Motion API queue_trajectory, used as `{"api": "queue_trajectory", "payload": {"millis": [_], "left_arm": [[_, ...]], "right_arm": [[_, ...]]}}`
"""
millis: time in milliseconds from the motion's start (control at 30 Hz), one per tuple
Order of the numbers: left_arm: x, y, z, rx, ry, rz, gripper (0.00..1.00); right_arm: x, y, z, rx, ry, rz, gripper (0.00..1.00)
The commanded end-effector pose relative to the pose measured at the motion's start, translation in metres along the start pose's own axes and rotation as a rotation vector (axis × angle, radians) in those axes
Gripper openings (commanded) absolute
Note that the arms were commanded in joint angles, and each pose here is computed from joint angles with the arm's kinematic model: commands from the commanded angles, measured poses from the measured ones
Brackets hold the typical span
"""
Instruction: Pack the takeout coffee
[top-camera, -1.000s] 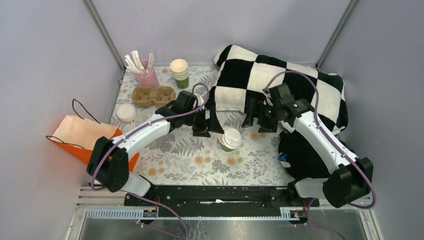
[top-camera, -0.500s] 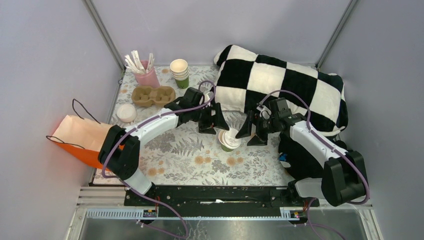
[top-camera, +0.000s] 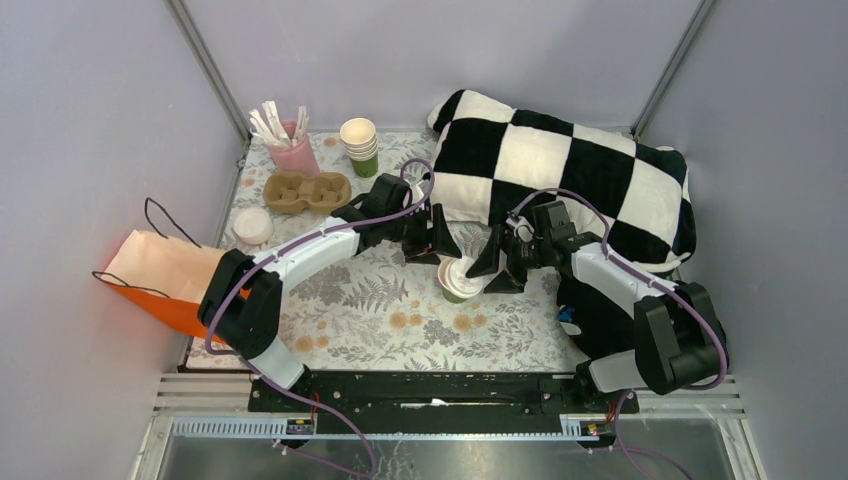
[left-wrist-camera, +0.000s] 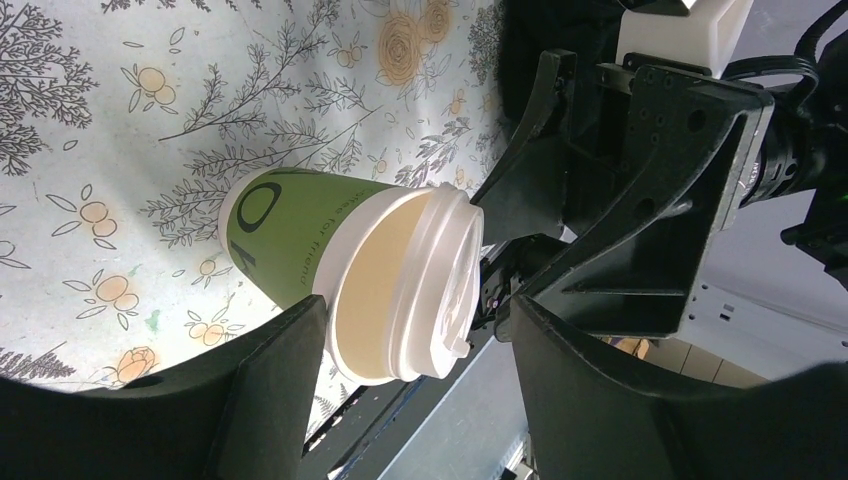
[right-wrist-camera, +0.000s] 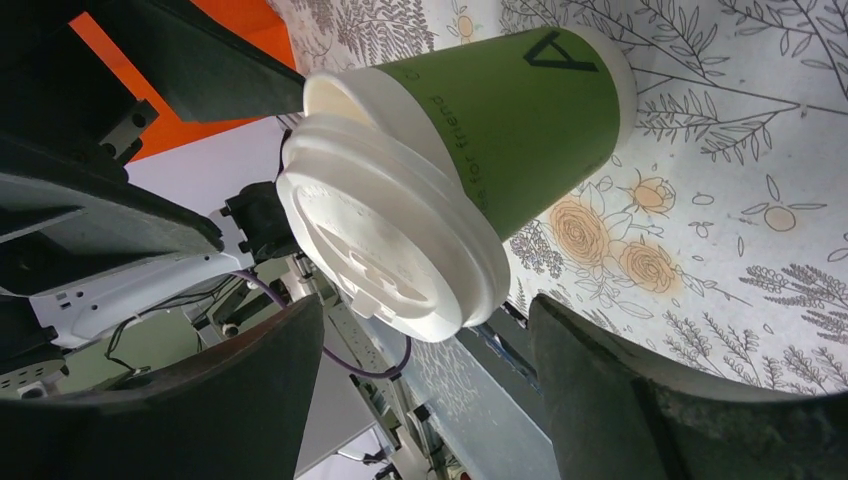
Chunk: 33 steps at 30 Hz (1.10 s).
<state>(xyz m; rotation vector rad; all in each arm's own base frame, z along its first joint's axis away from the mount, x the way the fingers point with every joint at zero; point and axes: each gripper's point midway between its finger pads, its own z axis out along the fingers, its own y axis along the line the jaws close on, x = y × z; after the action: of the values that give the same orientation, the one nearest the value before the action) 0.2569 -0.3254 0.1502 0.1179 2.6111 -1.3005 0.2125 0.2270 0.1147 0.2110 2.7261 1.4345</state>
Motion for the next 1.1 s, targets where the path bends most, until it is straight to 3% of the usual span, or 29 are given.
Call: {"api": "queue_trajectory", "payload": {"millis": [0, 1067], "left_arm": [[-0.006, -0.013, -0.001, 0.049, -0.019, 0.035, 0.70], [0.002, -0.003, 0.000, 0.023, 0.006, 0.038, 0.63]], "right_arm": [[-0.008, 0.014, 0.001, -0.064, -0.005, -0.017, 0.79], [-0.013, 0.039, 0.006, -0.068, 0.000, -0.064, 0.71]]}}
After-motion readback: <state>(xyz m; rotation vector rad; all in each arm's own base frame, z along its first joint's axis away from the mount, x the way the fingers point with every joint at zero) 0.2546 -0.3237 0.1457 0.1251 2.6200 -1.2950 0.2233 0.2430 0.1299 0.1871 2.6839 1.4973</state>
